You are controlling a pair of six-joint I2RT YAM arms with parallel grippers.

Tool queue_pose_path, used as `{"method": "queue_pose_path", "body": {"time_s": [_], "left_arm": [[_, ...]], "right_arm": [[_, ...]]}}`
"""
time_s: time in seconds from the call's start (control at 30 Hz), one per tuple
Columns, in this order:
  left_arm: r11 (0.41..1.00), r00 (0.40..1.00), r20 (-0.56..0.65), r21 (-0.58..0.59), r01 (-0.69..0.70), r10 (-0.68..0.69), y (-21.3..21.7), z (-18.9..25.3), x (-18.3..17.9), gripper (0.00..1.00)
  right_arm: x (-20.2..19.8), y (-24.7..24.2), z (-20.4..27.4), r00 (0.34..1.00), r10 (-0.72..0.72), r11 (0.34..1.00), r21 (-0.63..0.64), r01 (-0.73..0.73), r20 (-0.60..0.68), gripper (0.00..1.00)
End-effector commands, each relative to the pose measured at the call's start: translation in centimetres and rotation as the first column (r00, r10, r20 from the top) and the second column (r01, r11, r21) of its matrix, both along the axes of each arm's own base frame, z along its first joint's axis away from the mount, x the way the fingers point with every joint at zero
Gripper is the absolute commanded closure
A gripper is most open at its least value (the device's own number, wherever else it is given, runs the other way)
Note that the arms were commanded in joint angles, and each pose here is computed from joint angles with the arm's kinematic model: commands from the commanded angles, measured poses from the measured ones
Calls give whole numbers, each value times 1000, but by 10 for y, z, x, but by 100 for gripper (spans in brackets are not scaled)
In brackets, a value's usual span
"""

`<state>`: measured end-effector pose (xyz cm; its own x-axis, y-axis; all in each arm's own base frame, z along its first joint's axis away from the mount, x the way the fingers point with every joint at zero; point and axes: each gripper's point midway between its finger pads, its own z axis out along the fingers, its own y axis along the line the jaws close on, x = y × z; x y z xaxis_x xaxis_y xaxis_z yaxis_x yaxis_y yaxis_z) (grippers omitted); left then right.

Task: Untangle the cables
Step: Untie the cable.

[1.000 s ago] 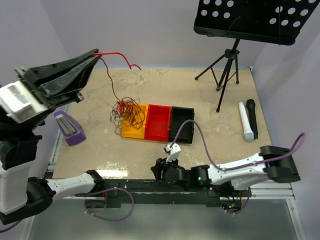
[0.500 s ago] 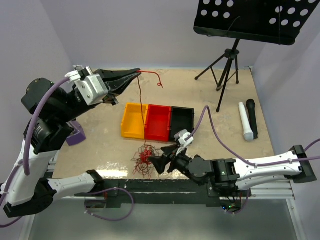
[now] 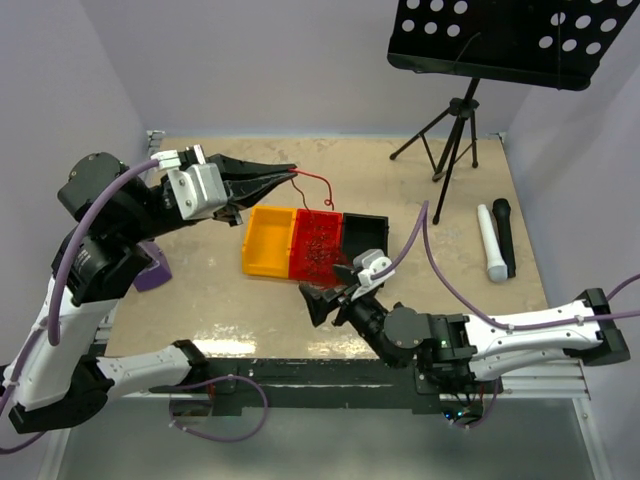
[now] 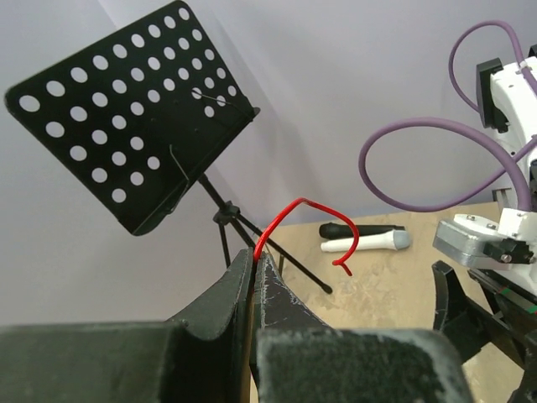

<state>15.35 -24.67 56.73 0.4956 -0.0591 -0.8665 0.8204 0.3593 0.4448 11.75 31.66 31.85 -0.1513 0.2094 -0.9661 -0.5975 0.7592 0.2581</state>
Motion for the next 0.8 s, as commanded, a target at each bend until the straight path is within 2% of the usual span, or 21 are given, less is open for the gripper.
{"method": "queue_pose_path", "body": {"time_s": [0.0,0.27,0.5,0.77], "left_arm": [[998,999,6,-23,50,-50,-1,11,-10,100],[997,998,5,-41,69,-69,-1,19,-14,100],[997,998,6,-47,68,-68,0,21,-15,100],[996,997,17,-52,71,-70,2,22,-18,100]], "right_arm": [[25,-6,25,991,-127,992,16,126,40,22],[50,9,41,992,-102,994,47,99,80,22],[37,41,60,991,30,998,56,-38,131,27],[31,23,50,995,54,995,74,-60,79,30]]}}
